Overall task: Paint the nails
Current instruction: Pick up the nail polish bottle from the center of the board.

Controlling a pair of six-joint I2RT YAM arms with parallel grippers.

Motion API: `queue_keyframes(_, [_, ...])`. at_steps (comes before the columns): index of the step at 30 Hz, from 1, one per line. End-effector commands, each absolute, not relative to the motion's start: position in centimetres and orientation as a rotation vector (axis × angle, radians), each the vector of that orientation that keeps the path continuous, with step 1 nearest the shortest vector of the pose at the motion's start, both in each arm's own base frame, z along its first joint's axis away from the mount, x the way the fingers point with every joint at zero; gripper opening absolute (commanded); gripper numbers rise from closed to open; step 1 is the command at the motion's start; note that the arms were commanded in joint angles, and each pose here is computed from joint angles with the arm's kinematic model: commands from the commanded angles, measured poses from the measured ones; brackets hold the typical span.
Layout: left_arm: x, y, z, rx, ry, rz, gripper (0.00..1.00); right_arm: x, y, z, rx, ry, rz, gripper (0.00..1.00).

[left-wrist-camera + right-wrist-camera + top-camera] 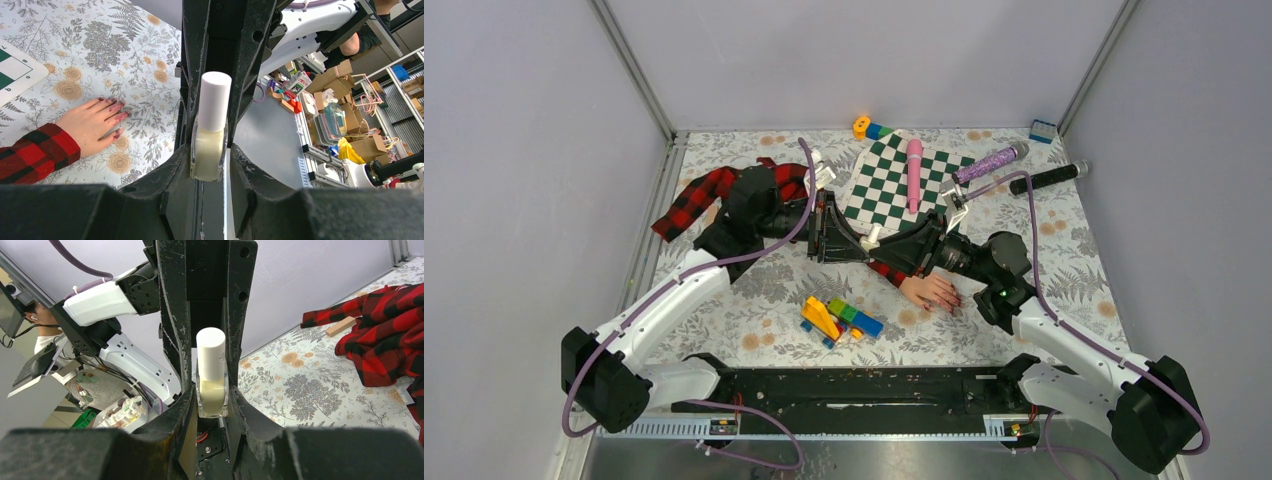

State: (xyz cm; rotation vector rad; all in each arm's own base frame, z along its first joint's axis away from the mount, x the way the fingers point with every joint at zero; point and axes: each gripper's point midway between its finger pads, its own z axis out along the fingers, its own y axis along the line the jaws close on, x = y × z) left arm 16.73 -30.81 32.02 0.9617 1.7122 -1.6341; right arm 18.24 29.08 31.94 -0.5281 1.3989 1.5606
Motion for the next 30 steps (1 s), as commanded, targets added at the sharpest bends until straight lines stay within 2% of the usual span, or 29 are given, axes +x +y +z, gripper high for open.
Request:
queue_keyframes(1, [14.6, -31.4, 32.3, 1.092, 1.628, -1.697, 0.0, 18.5, 29.1, 35.0, -0.533, 1.3, 1.547, 0.0])
queue_keyframes(3, [14.7, -31.4, 32.4, 1.09, 1.619, -1.678, 0.0, 18.6, 29.2, 34.7, -0.533, 1.311, 1.544, 0.01])
queue_keyframes(5, [14.9, -31.4, 32.5, 1.079, 1.621, -1.665, 0.0, 19.0, 29.2, 34.2, -0.521, 1.335, 1.531, 0.13])
queue_keyframes(8, [15.6, -31.6, 32.2, 1.029, 1.66, -1.64, 0.0, 19.3, 29.3, 33.8, -0.515, 1.354, 1.515, 0.24])
queue_keyframes(14, [17.0, -32.0, 31.1, 0.927, 1.771, -1.612, 0.0, 19.8, 29.4, 33.3, -0.501, 1.38, 1.508, 0.41])
queue_keyframes(18, [17.3, -32.1, 30.7, 0.896, 1.796, -1.615, 0.0, 20.2, 29.5, 32.7, -0.493, 1.4, 1.494, 0.48])
queue_keyframes(23, [17.3, -32.1, 30.6, 0.881, 1.791, -1.625, 0.0, 20.3, 29.6, 32.4, -0.488, 1.41, 1.495, 0.51])
queue_keyframes(26, [17.3, -32.1, 30.6, 0.881, 1.785, -1.626, 0.0, 20.1, 29.6, 32.7, -0.478, 1.395, 1.519, 0.57])
queue_keyframes(30, [17.1, -32.0, 30.7, 0.891, 1.765, -1.628, 0.0, 19.7, 29.6, 33.3, -0.473, 1.381, 1.553, 0.61])
